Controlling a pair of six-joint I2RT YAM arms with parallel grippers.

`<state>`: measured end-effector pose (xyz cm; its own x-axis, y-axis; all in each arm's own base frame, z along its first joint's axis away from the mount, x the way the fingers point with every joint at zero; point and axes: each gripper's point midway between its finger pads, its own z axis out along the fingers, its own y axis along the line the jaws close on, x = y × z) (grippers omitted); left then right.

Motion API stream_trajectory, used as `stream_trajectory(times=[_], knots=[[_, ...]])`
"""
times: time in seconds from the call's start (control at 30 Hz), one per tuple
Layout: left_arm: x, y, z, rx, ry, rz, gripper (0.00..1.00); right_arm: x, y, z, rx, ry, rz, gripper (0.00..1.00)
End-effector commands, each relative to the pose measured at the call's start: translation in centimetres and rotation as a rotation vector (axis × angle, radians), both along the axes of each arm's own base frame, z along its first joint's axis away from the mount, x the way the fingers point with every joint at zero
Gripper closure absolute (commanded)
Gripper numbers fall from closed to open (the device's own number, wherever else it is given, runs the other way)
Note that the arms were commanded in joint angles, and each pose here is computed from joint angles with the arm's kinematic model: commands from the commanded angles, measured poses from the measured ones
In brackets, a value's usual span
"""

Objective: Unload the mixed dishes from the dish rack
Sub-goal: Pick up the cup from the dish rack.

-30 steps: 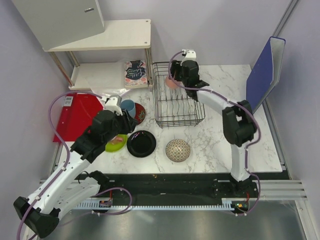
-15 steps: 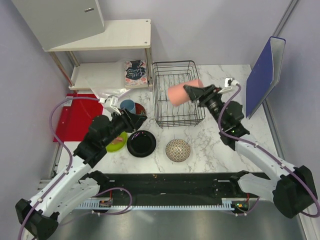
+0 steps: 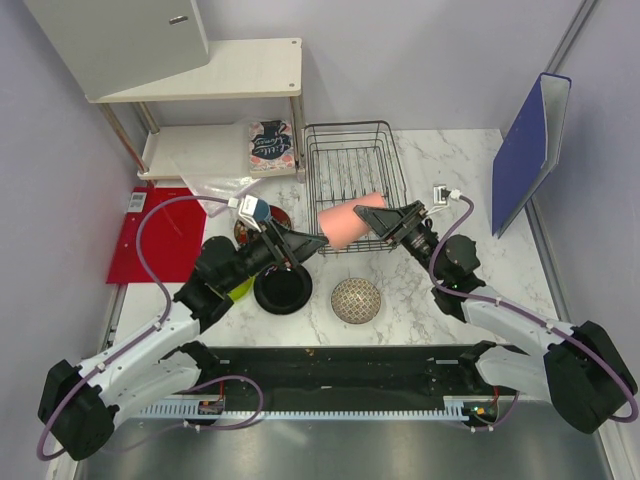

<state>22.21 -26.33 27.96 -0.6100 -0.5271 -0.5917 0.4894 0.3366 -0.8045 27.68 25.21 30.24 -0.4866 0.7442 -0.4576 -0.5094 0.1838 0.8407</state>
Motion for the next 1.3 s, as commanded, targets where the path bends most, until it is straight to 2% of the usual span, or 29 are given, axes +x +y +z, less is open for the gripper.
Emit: stream_trajectory(times=[0.0, 0.27, 0.4, 0.47, 0.5, 0.57, 0.6, 0.67, 0.7, 0.73, 0.77, 0.8, 0.83, 0.87, 0.9, 0.97, 1.0, 1.03, 1.1, 1.2, 1.23, 1.27], knots=[[-0.7, -1.1, 3.6, -0.081, -0.078, -0.046, 0.17, -1.2, 0.2, 2.4, 0.059, -0.079, 0.032, 1.00], [-1.0, -1.5, 4.8, -0.117, -0.117, -0.046, 0.28, -1.3, 1.4, 1.4, 0.022, -0.068, 0.051, 1.00], [-0.9, -2.0, 4.8, -0.121, -0.118, -0.062, 0.37, -1.6, 2.6, 0.2, 0.002, -0.048, 0.079, 1.00], [-1.1, -2.4, 4.7, -0.128, -0.118, -0.080, 0.53, -1.8, 3.1, -0.3, -0.008, -0.039, 0.090, 1.00], [-1.1, -2.5, 4.7, -0.128, -0.118, -0.084, 0.70, -1.8, 3.1, -0.5, -0.011, -0.034, 0.087, 1.00], [-1.1, -2.6, 4.5, -0.121, -0.116, -0.088, 0.92, -1.9, 3.2, -0.8, -0.018, -0.031, 0.087, 1.00], [-1.1, -2.5, 4.4, -0.116, -0.111, -0.085, 0.98, -1.9, 3.0, -1.0, -0.038, -0.033, 0.075, 1.00], [-1.0, -2.5, 3.7, -0.069, -0.084, -0.076, 0.98, -1.7, 2.8, -1.0, -0.078, -0.039, 0.053, 1.00], [-0.9, -2.4, 3.0, -0.033, -0.062, -0.072, 0.98, -1.6, 2.7, -2.0, -0.152, -0.027, 0.035, 0.95], [-0.7, -2.3, 2.6, 0.020, -0.069, -0.063, 0.98, -1.2, 2.5, -1.3, -0.184, -0.039, 0.009, 0.76], [-0.2, -2.0, 3.9, 0.045, -0.078, -0.033, 0.98, -1.0, 2.3, -1.4, -0.229, -0.035, -0.008, 0.30], [-0.3, -1.5, 1.3, 0.160, 0.008, -0.021, 0.98, -0.7, 1.7, -3.8, -0.347, 0.046, -0.034, 0.15], [0.3, -0.9, 3.0, 0.205, -0.047, 0.016, 0.98, 0.3, 0.8, -2.7, -0.415, 0.025, -0.112, 0.06], [0.4, -0.2, 2.6, 0.264, -0.033, 0.033, 0.98, 0.7, 0.0, -3.1, -0.477, 0.042, -0.157, 0.02], [0.2, 0.7, 0.9, 0.380, -0.007, 0.037, 0.98, 0.7, -1.2, -3.6, -0.550, 0.085, -0.194, 0.02], [1.0, 2.5, 2.9, 0.461, -0.019, 0.122, 0.98, 1.4, -4.0, -4.8, -0.673, 0.133, -0.315, 0.02], [0.5, 4.2, 0.9, 0.587, 0.040, 0.137, 0.98, 1.4, -4.9, -4.0, -0.682, 0.132, -0.354, 0.02], [1.3, 5.4, 2.8, 0.622, 0.024, 0.211, 0.98, 1.5, -5.9, -4.0, -0.716, 0.131, -0.392, 0.02], [1.3, 7.1, 2.5, 0.741, 0.041, 0.234, 0.98, 1.4, -7.5, -3.8, -0.758, 0.146, -0.455, 0.02], [0.2, 9.4, 0.4, 0.951, 0.120, 0.202, 0.98, 1.3, -9.2, -4.2, -0.811, 0.175, -0.520, 0.02], [-0.5, 10.5, -1.4, 1.053, 0.191, 0.178, 0.98, 1.3, -9.6, -4.4, -0.822, 0.183, -0.533, 0.02], [-0.8, 11.0, -2.4, 1.098, 0.217, 0.168, 0.98, 1.2, -10.0, -4.7, -0.838, 0.190, -0.544, 0.02]])
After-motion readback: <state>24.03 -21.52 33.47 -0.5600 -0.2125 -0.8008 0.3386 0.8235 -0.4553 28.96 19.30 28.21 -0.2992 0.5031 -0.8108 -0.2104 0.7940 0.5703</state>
